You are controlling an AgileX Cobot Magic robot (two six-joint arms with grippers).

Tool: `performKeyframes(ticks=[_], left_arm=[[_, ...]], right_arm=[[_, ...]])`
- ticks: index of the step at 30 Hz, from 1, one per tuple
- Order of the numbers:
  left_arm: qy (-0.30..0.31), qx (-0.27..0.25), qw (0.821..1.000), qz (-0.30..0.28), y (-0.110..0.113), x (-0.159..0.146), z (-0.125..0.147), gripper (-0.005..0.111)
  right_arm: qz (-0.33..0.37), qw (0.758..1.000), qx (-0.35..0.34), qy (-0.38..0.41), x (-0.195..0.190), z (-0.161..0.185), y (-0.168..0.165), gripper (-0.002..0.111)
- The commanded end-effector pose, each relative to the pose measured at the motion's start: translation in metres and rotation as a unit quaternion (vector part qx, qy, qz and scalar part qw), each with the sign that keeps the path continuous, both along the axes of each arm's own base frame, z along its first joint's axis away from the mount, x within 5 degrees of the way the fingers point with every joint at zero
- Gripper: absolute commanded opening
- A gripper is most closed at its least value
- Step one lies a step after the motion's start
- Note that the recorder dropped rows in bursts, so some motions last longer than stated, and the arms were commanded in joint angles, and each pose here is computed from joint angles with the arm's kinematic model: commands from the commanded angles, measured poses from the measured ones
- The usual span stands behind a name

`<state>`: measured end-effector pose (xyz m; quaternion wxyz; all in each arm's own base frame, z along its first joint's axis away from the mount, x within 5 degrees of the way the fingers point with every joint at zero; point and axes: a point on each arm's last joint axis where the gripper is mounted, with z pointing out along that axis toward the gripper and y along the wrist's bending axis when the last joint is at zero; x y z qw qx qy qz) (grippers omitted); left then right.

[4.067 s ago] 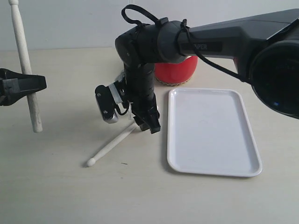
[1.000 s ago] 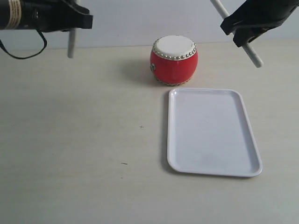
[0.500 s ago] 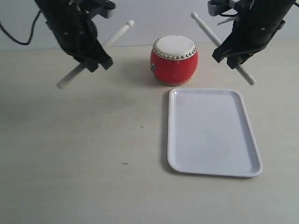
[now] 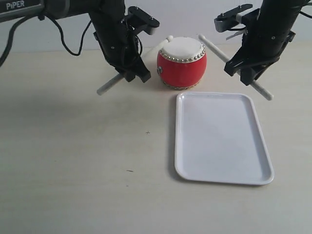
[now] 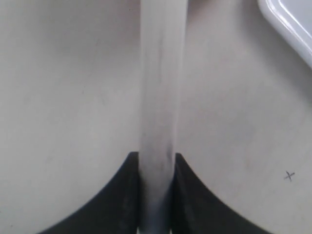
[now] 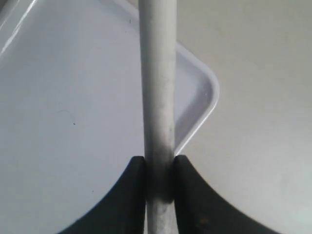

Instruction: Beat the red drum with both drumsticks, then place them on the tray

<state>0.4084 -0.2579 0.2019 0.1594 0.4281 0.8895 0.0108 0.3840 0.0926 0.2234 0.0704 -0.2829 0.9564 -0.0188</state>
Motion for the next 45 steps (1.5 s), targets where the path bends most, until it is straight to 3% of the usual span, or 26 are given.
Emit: performKeyframes(ticks=[1,7,12,20,27,31,36,40,43,45], left_arm=[[-0.029,-0.019,0.999,-0.004,-0.008,0.010,0.001,0.000],[-0.038,-0.024,0.999,-0.004,-0.014,0.019,-0.003,0.000],[-0.009,-0.006,1.000,-0.002,-0.013,0.018,-0.018,0.000],[-0.008,0.003,1.000,-0.002,-0.012,0.018,-0.017,0.000],[0.046,0.044,0.998,-0.001,-0.009,0.013,-0.043,0.000],[0.005,0.042,0.999,0.018,-0.004,0.014,-0.015,0.000],[-0.040,-0.014,0.999,0.032,-0.002,0.005,0.051,0.000],[-0.054,-0.059,0.996,0.032,0.000,-0.007,0.090,0.000],[-0.053,-0.068,0.996,0.026,-0.001,-0.008,0.092,0.000],[-0.040,-0.061,0.997,0.023,-0.004,-0.004,0.078,0.000]], right_arm=[[-0.019,1.000,0.007,0.008,0.004,0.007,0.002,0.000],[-0.025,0.999,0.030,0.015,0.005,0.015,0.007,0.000],[-0.026,0.999,0.039,0.015,0.005,0.015,0.008,0.000],[-0.024,0.999,0.039,0.011,0.005,0.015,0.008,0.000],[-0.024,0.999,0.040,0.012,0.005,0.015,0.008,0.000],[-0.025,0.999,0.041,0.018,0.007,0.009,0.009,0.000],[-0.029,0.998,0.032,0.042,0.021,-0.032,0.012,0.000],[-0.031,0.998,0.030,0.037,0.031,-0.060,0.014,0.000],[-0.031,0.999,0.037,0.018,0.032,-0.051,0.015,0.000],[-0.030,0.999,0.044,-0.006,0.029,-0.029,0.014,0.000]])
